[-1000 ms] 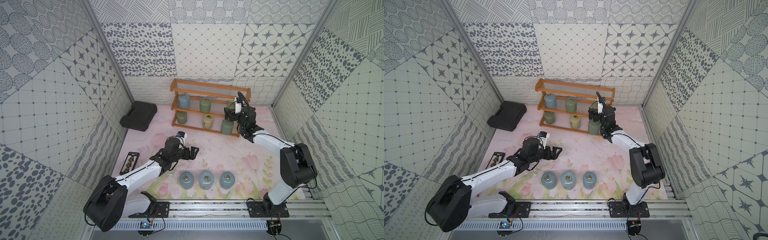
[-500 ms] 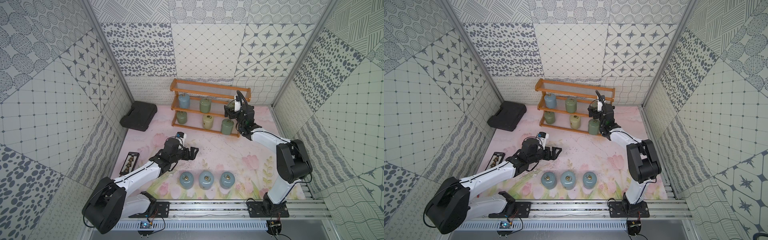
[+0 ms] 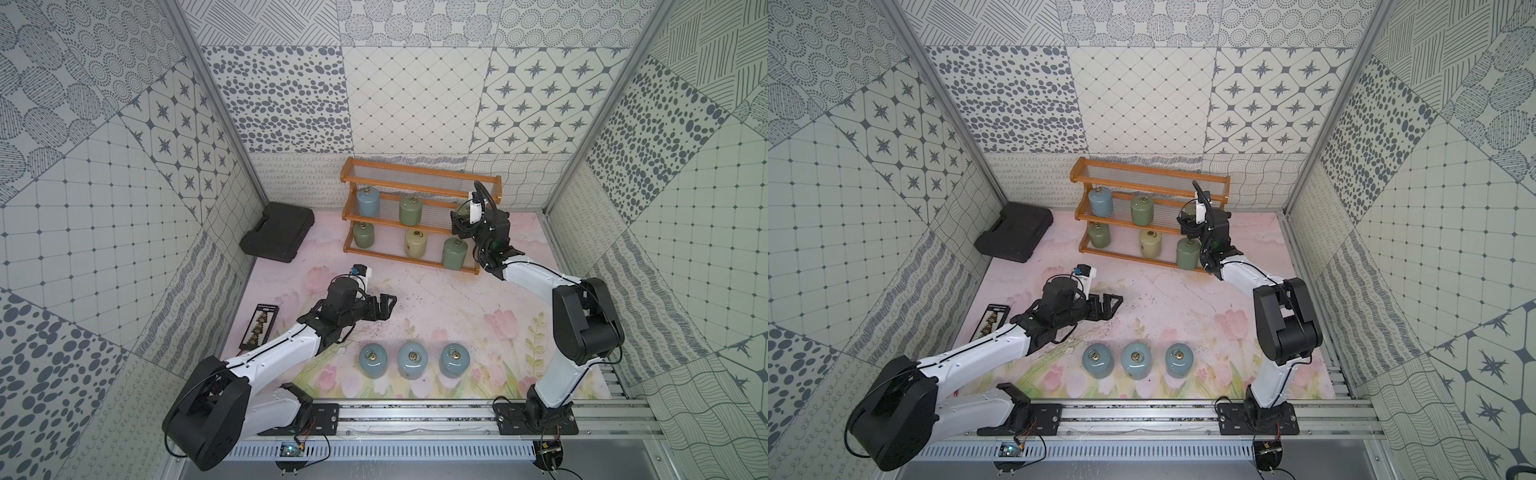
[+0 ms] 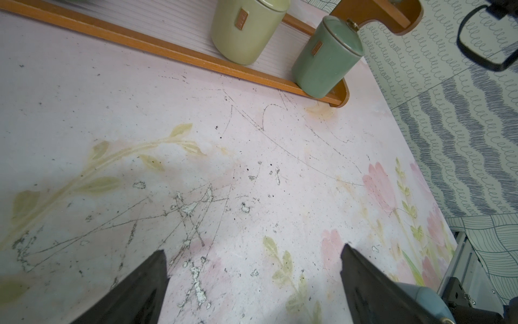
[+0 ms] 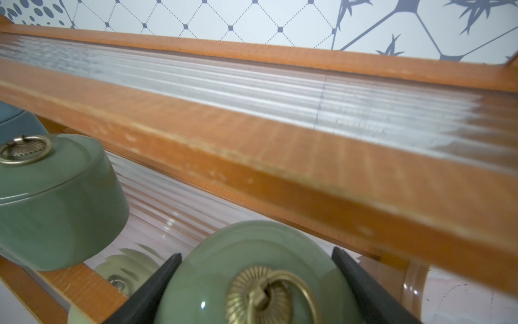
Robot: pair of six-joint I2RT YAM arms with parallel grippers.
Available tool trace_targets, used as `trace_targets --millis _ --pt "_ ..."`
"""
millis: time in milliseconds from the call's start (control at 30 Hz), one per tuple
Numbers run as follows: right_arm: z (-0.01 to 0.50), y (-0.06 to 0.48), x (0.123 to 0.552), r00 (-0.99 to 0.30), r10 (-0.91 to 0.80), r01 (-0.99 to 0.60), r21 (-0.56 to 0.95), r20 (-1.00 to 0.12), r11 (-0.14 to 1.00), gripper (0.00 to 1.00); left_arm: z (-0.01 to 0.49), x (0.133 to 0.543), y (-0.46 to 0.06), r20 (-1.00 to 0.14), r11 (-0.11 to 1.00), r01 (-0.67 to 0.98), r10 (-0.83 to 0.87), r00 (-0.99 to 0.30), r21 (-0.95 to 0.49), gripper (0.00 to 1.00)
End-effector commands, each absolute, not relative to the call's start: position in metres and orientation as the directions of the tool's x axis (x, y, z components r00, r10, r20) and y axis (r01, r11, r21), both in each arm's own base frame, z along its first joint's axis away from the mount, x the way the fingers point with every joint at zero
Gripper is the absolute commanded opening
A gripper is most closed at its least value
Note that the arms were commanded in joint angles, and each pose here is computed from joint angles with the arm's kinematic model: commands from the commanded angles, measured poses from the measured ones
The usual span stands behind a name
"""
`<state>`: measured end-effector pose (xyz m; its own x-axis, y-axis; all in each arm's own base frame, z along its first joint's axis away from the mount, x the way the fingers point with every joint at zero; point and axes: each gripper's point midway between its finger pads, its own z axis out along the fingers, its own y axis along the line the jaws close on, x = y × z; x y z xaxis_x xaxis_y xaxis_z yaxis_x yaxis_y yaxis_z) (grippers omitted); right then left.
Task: Remove the tea canisters from the shelf
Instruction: Pick up the tea canister from the shelf.
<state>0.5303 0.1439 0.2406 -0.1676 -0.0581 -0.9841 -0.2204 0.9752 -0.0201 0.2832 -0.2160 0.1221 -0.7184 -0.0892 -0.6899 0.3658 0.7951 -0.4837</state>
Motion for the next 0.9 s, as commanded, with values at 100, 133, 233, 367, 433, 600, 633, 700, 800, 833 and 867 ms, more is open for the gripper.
trace_targets --millis 100,133,233,367,433,600,633,700,800,833,867 --pt "0.271 0.151 0.523 -0.103 -0.03 -0.279 0.0 -0.994 0.96 0.81 0.129 0.286 -0.217 -0.707 0.791 0.37 -0.108 -0.699 -0.487 1.0" --pt "0.272 0.151 0.521 -0.106 -0.026 -0.285 0.005 -0.994 0.959 0.81 0.129 0.286 -0.217 -0.707 0.791 0.37 -0.108 -0.699 -0.487 1.0" --pt "0.275 0.153 0.513 -0.105 -0.023 -0.304 0.01 -0.994 0.953 0.81 0.128 0.286 -0.217 -0.706 0.791 0.37 -0.108 -0.7 -0.488 1.0" --pt "0.277 0.157 0.502 -0.111 -0.02 -0.334 0.018 -0.994 0.942 0.78 0.128 0.285 -0.217 -0.707 0.791 0.37 -0.108 -0.699 -0.488 1.0" --pt "0.277 0.158 0.496 -0.116 -0.021 -0.344 0.021 -0.993 0.939 0.78 0.129 0.285 -0.216 -0.707 0.792 0.369 -0.109 -0.698 -0.486 1.0" --pt "0.271 0.168 0.478 -0.132 -0.022 -0.377 0.03 -0.991 0.926 0.77 0.131 0.284 -0.213 -0.717 0.798 0.371 -0.106 -0.689 -0.474 1.0" --pt "0.27 0.171 0.474 -0.135 -0.025 -0.382 0.029 -0.99 0.924 0.76 0.132 0.283 -0.213 -0.719 0.798 0.373 -0.105 -0.687 -0.473 1.0" --pt "0.268 0.176 0.467 -0.138 -0.031 -0.388 0.025 -0.99 0.921 0.76 0.134 0.282 -0.212 -0.723 0.8 0.377 -0.101 -0.683 -0.468 1.0" --pt "0.265 0.184 0.455 -0.144 -0.027 -0.401 0.033 -0.989 0.916 0.76 0.136 0.28 -0.21 -0.725 0.802 0.378 -0.098 -0.682 -0.463 1.0" --pt "0.265 0.186 0.45 -0.145 -0.026 -0.403 0.035 -0.989 0.914 0.76 0.136 0.279 -0.209 -0.726 0.804 0.377 -0.095 -0.681 -0.459 1.0" --pt "0.264 0.188 0.446 -0.146 -0.027 -0.406 0.035 -0.989 0.913 0.76 0.136 0.278 -0.208 -0.727 0.806 0.379 -0.091 -0.68 -0.455 1.0"
